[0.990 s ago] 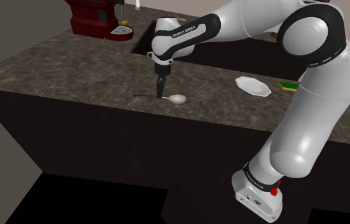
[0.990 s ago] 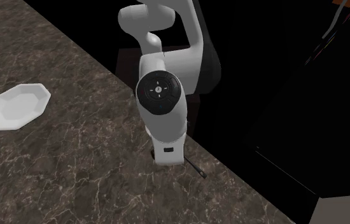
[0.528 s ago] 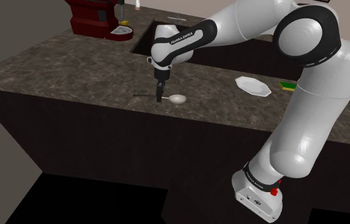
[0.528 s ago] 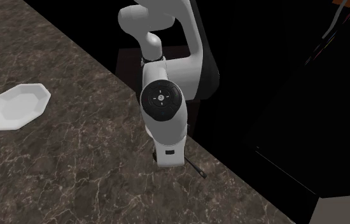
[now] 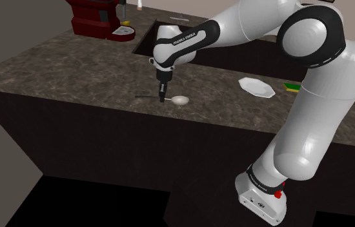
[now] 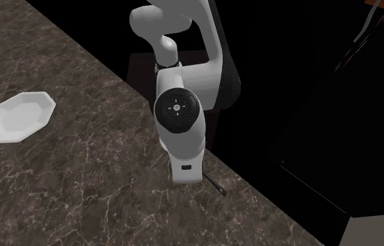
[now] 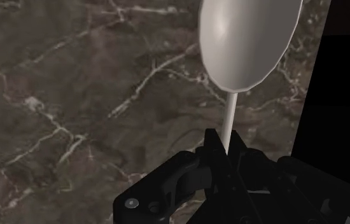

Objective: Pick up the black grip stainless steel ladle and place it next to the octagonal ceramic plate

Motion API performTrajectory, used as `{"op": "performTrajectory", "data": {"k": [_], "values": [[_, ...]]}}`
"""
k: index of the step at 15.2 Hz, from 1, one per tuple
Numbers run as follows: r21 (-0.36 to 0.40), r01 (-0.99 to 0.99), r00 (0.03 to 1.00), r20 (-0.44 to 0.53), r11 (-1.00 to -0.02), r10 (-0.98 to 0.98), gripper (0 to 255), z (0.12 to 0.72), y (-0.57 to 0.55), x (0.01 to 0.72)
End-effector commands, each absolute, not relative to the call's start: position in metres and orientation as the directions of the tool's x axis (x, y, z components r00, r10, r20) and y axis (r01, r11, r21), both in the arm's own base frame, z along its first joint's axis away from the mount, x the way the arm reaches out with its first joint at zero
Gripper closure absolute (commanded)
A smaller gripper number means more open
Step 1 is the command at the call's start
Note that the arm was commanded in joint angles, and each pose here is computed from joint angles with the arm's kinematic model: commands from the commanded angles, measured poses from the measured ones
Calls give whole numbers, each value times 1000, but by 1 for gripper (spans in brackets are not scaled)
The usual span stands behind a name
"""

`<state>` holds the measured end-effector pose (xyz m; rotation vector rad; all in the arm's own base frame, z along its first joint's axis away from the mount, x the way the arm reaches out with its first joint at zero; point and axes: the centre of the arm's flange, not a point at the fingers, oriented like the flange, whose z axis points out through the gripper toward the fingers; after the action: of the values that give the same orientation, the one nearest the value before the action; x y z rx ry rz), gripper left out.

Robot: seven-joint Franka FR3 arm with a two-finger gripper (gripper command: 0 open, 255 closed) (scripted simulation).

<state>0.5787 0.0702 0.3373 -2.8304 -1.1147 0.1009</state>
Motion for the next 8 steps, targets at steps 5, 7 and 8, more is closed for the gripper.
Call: {"op": "performTrajectory", "data": {"k": [5,7,8], "values": [[-115,676,730,-26,-728,683,255,337,70,579],[-115,676,730,-26,-728,683,255,343,70,579],[-115,676,730,-26,-728,683,255,348,70,579]]}}
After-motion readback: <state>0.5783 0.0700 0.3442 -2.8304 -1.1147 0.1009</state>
